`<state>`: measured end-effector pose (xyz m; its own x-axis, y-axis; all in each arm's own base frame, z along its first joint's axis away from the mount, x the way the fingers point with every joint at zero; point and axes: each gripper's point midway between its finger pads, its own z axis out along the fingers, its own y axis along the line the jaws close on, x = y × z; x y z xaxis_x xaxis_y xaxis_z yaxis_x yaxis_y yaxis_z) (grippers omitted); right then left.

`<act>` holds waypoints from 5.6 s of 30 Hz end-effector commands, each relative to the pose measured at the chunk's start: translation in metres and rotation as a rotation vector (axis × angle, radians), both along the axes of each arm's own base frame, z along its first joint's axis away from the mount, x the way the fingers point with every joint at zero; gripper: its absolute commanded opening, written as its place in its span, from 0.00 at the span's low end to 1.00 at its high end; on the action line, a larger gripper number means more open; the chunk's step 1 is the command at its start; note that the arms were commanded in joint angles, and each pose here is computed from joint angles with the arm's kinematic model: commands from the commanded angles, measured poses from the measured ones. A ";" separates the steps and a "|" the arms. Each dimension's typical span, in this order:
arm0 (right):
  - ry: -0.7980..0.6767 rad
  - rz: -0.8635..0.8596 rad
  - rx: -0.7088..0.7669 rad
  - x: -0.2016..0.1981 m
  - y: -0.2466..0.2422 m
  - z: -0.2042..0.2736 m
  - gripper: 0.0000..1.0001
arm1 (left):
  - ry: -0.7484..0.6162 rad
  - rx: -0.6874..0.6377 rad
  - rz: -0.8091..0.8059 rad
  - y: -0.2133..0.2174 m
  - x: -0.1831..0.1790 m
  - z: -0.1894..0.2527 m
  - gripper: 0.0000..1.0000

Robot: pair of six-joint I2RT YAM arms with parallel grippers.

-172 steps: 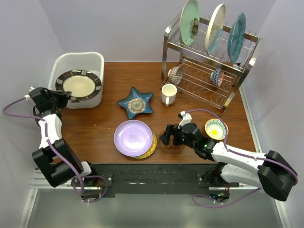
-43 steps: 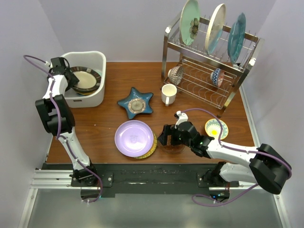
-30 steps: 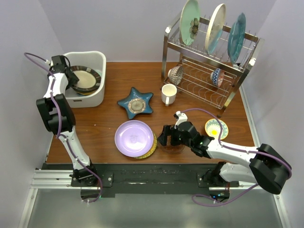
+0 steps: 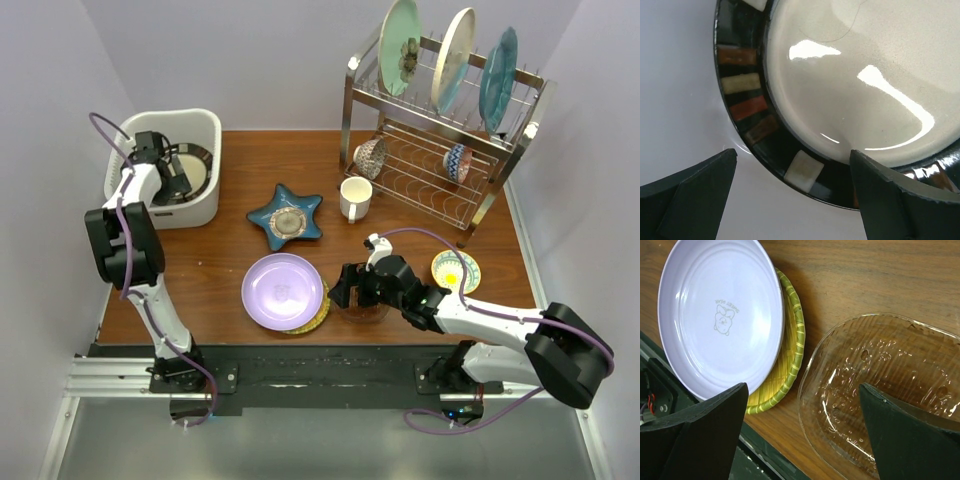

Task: Place the plates into the plastic bin on the countertop
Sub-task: Place the plate in the plastic bin, then pick up the plate at the center of the board.

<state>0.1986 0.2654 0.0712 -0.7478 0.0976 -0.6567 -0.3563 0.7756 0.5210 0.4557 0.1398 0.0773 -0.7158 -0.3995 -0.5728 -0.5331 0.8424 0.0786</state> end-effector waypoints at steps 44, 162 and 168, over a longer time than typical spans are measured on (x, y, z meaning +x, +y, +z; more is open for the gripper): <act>-0.023 0.006 0.037 0.010 0.015 0.012 0.95 | -0.551 -0.395 -0.681 -0.259 -0.078 0.184 0.91; -0.017 -0.004 0.020 0.005 0.006 0.008 0.95 | -0.367 -0.357 -0.526 -0.289 -0.049 0.112 0.00; -0.016 -0.002 0.018 0.004 0.006 0.008 0.95 | -0.391 -0.382 -0.550 -0.292 -0.055 0.126 0.00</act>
<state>0.1989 0.2675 0.0656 -0.7584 0.0855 -0.6462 -0.3525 0.7801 0.5169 0.3727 -0.1365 0.1194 -0.7971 -0.2172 -0.5634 -0.0694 0.9599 -0.2717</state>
